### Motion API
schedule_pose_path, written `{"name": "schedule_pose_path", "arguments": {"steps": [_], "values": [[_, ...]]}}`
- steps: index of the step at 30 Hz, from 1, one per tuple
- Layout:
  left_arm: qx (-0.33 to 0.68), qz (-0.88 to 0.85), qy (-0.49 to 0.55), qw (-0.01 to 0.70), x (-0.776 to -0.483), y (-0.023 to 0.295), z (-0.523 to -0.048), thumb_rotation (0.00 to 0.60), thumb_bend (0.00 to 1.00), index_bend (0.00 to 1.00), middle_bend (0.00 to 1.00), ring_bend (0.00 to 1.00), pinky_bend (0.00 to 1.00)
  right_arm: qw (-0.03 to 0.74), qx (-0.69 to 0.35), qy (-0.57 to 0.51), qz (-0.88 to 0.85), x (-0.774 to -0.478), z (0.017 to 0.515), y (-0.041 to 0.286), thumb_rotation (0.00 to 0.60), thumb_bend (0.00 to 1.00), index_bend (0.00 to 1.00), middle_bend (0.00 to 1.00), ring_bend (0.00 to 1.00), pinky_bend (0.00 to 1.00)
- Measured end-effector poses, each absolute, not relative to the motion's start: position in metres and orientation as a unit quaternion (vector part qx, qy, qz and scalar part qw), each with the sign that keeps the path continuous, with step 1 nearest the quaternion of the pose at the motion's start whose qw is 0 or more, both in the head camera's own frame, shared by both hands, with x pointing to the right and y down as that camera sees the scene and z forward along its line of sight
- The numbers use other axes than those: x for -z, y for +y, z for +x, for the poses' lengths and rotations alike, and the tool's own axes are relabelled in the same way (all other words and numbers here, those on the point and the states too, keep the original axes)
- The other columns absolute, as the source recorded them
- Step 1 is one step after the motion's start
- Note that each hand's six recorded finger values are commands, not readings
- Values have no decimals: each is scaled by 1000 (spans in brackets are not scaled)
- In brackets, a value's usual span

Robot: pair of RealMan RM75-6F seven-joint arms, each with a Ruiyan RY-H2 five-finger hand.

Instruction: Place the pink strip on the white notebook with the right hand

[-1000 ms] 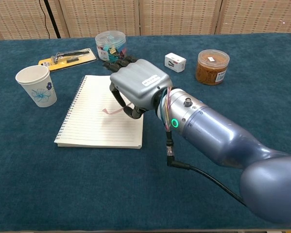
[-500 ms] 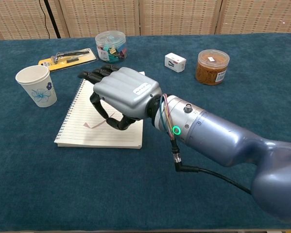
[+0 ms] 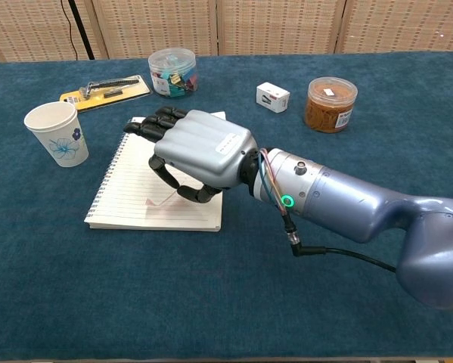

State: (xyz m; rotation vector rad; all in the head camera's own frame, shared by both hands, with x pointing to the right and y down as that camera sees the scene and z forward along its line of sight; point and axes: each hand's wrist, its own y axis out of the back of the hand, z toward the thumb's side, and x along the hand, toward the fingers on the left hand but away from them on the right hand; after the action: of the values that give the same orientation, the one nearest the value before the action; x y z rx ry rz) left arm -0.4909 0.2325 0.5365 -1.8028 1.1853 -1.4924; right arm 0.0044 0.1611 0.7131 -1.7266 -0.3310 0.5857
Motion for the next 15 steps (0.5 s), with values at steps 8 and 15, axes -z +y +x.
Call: {"name": "schedule_pose_path", "arguments": {"steps": [8,15], "values": [[550,-666,435,255,-537,233,-491,600,0,0,0,0,0,606,-243,-149,-743,-719,10,158,600,337,483,0,0,0],[550,-666,435,254,-537,232,-491,600,0,0,0,0,0,610,-244,-146,-740,-720,14,157,600,322,374,0,0,0]]}}
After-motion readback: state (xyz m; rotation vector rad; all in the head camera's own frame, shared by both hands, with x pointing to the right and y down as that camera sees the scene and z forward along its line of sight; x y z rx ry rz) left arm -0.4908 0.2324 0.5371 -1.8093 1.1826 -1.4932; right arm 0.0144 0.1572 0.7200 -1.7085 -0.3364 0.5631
